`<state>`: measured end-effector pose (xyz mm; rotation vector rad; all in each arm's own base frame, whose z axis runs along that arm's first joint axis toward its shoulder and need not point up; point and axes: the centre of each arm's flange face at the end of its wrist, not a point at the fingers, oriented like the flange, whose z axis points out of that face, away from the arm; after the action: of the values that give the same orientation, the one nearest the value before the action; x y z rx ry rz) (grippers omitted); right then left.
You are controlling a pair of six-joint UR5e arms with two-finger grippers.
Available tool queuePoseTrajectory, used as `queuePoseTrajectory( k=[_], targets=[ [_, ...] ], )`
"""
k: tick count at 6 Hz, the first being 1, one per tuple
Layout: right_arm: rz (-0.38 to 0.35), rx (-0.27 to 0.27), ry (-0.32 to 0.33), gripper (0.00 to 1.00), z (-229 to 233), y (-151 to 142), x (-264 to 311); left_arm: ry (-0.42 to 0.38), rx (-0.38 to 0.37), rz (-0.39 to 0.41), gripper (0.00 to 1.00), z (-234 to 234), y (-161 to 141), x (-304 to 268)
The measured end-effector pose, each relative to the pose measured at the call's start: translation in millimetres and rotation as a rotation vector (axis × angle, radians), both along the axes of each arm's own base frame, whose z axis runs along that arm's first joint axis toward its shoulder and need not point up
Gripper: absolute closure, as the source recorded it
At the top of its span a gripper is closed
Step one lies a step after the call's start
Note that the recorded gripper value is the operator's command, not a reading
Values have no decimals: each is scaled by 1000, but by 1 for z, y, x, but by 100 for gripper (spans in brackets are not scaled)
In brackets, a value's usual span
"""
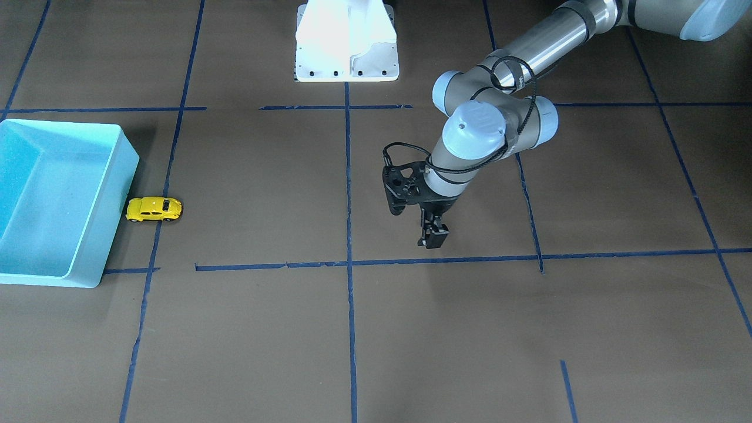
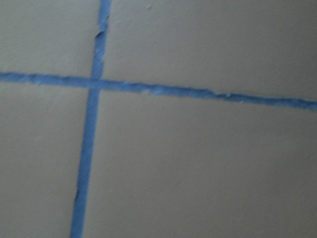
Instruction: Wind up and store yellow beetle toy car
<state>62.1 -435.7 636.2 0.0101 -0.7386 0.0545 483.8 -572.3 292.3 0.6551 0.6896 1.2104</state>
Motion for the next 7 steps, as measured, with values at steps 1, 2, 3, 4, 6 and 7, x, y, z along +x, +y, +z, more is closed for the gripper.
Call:
queuePoseTrajectory(
  k=[1, 2, 3, 4, 6, 7],
  targets=[
    [0, 3, 3, 0, -1, -2, 0, -60, -61, -96, 0, 15, -38, -59],
    [-2, 7, 5, 0, -4, -5, -2, -83, -87, -179, 0, 22, -62, -117],
    [-5, 20, 4, 0, -13, -12, -5, -87, -97, -241, 0, 35, -67, -167],
    [-13, 27, 0, 0, -34, -27, -10, -92, -111, -285, 0, 53, -65, -206],
    [-43, 28, 2, 0, -96, -44, -24, -89, -246, -386, 0, 117, -69, -300],
    [-92, 65, 1, 0, -118, -43, -42, -67, -398, -483, 0, 161, -59, -346]
  ],
)
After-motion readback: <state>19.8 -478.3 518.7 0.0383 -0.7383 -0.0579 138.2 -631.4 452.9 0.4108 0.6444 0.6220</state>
